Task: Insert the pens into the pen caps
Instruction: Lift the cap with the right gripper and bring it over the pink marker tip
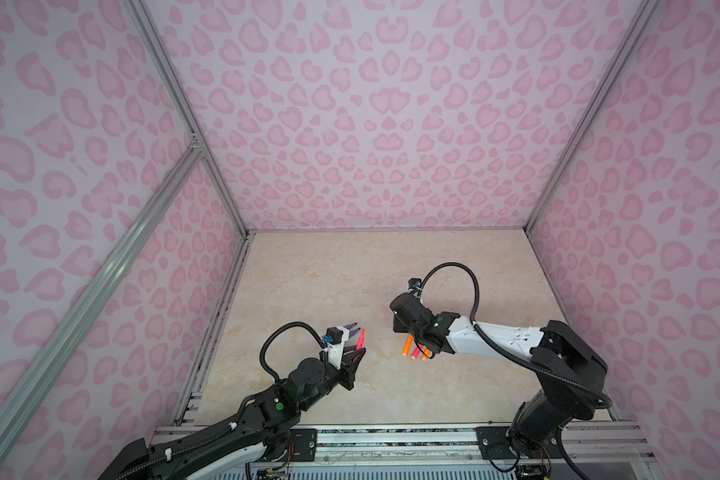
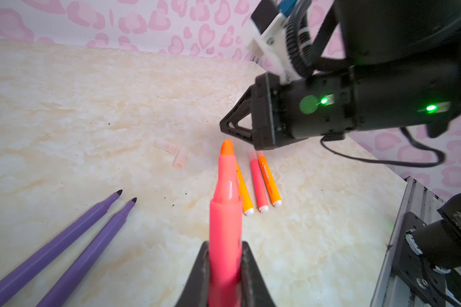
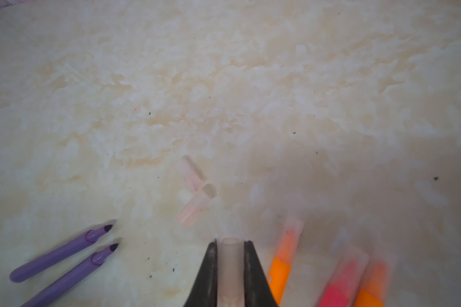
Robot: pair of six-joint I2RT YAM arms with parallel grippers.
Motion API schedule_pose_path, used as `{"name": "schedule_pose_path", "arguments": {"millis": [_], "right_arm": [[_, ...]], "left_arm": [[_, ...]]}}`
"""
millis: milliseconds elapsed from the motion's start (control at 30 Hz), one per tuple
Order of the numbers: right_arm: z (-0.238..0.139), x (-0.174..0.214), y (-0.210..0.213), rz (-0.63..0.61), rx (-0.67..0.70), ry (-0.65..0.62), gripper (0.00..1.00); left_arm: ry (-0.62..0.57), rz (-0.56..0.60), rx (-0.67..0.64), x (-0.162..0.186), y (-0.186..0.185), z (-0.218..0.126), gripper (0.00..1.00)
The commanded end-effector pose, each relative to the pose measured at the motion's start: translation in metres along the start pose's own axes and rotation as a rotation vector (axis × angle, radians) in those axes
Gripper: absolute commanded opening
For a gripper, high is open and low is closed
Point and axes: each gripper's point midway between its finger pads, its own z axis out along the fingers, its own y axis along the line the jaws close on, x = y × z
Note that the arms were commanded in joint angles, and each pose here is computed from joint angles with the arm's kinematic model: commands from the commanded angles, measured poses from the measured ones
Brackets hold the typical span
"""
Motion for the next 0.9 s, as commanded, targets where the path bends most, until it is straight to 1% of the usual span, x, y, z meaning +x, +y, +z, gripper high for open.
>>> {"name": "schedule_pose_path", "arguments": {"millis": [0, 267, 367, 500, 667, 867], "right_arm": [[-0.021, -0.017, 0.011, 0.018, -0.070, -0.102, 0.10], [-0.088, -0.039, 0.042, 0.051, -0.314, -0.282, 0.08], [-0.103, -0.042, 0.057, 0.065, -0.433, -0.308, 0.08], [-0.119, -0.045, 0.072, 0.111, -0.554, -0.342, 0.05], [-0.131, -0.044, 0.081, 0.187, -0.635, -0.388, 0.00], [-0.136, -0.032, 0.102, 0.265, -0.691, -0.406, 0.00]], "left_arm": [[-0.044, 0.003, 0.035, -0.015, -0.009, 0.001, 0.03], [-0.031, 0.010, 0.085, -0.013, -0.018, 0.003, 0.03], [-0.030, 0.009, 0.089, -0.012, -0.019, 0.003, 0.03], [-0.039, 0.001, 0.099, -0.014, -0.020, 0.002, 0.03], [-0.047, -0.016, 0.125, -0.015, -0.025, 0.001, 0.03], [-0.058, -0.037, 0.139, -0.016, -0.027, 0.001, 0.03]]}}
